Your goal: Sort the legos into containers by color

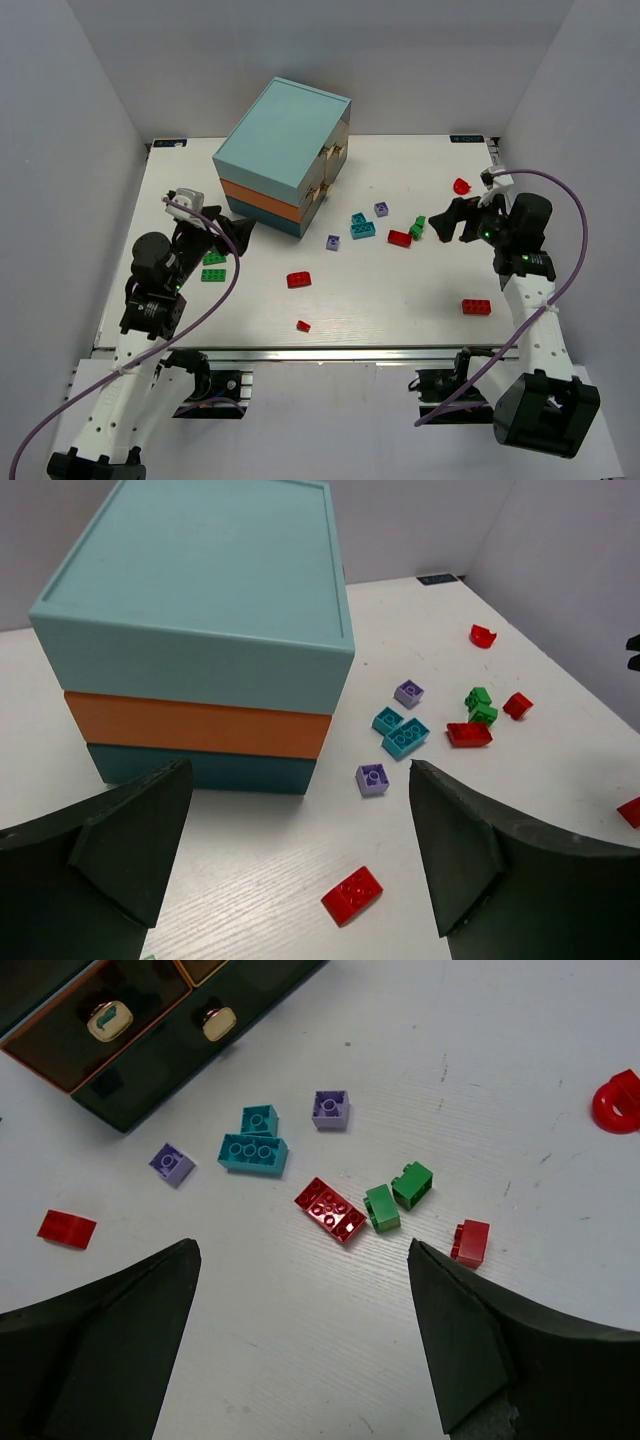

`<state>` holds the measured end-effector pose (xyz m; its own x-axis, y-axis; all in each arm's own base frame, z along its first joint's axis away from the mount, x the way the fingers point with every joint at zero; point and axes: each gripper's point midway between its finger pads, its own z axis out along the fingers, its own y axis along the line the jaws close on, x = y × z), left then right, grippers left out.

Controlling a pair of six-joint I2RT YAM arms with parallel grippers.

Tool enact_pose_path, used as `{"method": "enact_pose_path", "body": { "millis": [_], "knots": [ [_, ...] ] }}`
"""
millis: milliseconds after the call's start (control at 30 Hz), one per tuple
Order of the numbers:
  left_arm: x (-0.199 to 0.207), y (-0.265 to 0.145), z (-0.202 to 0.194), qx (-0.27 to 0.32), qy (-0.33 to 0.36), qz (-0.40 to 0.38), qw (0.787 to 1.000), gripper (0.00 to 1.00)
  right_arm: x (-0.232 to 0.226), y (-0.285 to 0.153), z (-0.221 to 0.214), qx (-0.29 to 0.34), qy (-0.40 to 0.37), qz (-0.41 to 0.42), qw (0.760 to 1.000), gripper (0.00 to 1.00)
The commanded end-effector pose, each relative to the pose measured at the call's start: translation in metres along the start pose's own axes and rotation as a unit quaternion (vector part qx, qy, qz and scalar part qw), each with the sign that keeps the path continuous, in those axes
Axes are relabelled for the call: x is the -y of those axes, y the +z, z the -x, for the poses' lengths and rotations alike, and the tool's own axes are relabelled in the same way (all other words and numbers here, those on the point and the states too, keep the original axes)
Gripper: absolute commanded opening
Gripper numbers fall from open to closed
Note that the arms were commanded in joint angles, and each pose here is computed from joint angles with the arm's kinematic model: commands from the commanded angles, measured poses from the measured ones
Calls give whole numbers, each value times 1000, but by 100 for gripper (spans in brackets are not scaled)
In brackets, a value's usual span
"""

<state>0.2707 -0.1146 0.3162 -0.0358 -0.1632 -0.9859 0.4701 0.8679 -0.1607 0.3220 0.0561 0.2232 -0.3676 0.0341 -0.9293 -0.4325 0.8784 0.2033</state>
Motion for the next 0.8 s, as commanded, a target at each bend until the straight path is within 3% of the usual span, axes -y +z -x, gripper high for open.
{"method": "enact_pose_path", "body": {
  "millis": [0,133,267,367,400,433,500,567,600,633,667,733,767],
  "knots": [
    [4,0,-3,-9,-7,-8,1000,98,-18,-8,12,19,-13,37,999,89],
    [2,1,-5,-13,-9,-6,1000,98,-39,-12,-2,45,-82,99,991,89],
    [1,4,-9,-22,-14,-5,1000,97,-66,-10,-15,67,-178,192,963,89],
    [0,4,-9,-23,-14,-1,1000,87,-74,2,-6,56,-199,205,957,89],
    [0,4,-8,-22,-13,-1,1000,82,-80,13,-12,44,-205,227,951,89],
    [0,4,-10,-25,-14,-1,1000,61,-78,19,1,49,-217,221,950,89],
    [-1,4,-9,-26,-14,0,1000,32,-81,42,1,24,-177,221,959,89],
    [-3,5,-10,-28,-14,7,999,23,-89,57,22,28,-159,231,960,86],
    [-5,6,-13,-33,-14,10,999,22,-86,74,15,6,-134,234,963,81],
    [-7,7,-15,-38,-15,17,999,26,-88,94,24,-6,-102,231,968,61],
    [-9,7,-15,-37,-15,21,999,34,-100,94,43,7,-101,238,966,50],
    [-11,8,-17,-42,-14,27,999,54,-105,125,39,-23,-52,243,968,31],
    [-14,7,-16,-40,-13,34,999,68,-106,143,52,-25,-28,244,969,30]
  ]
}}
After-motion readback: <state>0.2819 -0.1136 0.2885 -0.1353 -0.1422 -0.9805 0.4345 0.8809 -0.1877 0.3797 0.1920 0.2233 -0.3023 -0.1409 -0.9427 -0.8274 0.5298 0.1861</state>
